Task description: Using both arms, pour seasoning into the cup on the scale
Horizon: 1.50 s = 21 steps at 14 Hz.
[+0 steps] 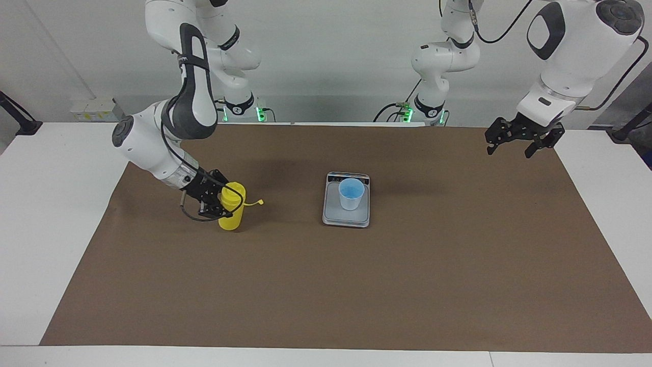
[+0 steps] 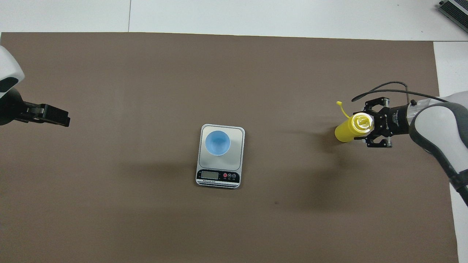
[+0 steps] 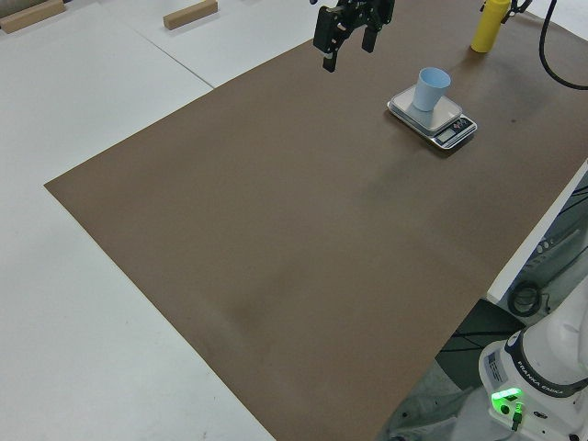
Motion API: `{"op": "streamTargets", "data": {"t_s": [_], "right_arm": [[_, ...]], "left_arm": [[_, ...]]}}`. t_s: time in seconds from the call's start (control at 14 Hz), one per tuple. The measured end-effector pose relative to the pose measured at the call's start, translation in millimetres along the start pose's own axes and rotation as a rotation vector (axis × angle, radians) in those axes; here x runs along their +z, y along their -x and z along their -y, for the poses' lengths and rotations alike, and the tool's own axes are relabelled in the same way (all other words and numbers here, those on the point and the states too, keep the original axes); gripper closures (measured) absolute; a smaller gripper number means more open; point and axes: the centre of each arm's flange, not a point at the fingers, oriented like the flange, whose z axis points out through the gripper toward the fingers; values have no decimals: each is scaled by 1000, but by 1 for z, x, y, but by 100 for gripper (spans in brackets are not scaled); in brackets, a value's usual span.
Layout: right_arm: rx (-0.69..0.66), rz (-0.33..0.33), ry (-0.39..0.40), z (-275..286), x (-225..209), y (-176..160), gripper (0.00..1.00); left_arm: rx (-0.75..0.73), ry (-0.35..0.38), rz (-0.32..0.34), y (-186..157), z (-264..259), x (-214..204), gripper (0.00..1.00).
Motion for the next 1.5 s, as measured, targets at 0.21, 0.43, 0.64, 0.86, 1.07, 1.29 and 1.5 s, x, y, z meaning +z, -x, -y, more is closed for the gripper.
{"op": "streamTargets", "data": {"t_s": [0.21,0.43,0.64,0.86,1.07,1.29,1.5], "right_arm": [[-85,-42,-26,2,-23,-10,0],[-267,-154,4,4,-40,-5,0],[-509,-238,36,2,-57,8,0],[-726,-288,43,-1,-80,24,0],[-963,-317,44,-5,-101,62,0],[-1129,-353,105,-14,-105,114,0],[-1273,-423,245,-23,-108,172,0]], "left_arm": [[1,0,0,0,0,0,0],[2,0,0,0,0,0,0],[2,0,0,0,0,0,0],[2,0,0,0,0,0,0],[3,0,0,0,0,0,0],[9,0,0,0,0,0,0],[34,-17,1,0,2,0,0]]}}
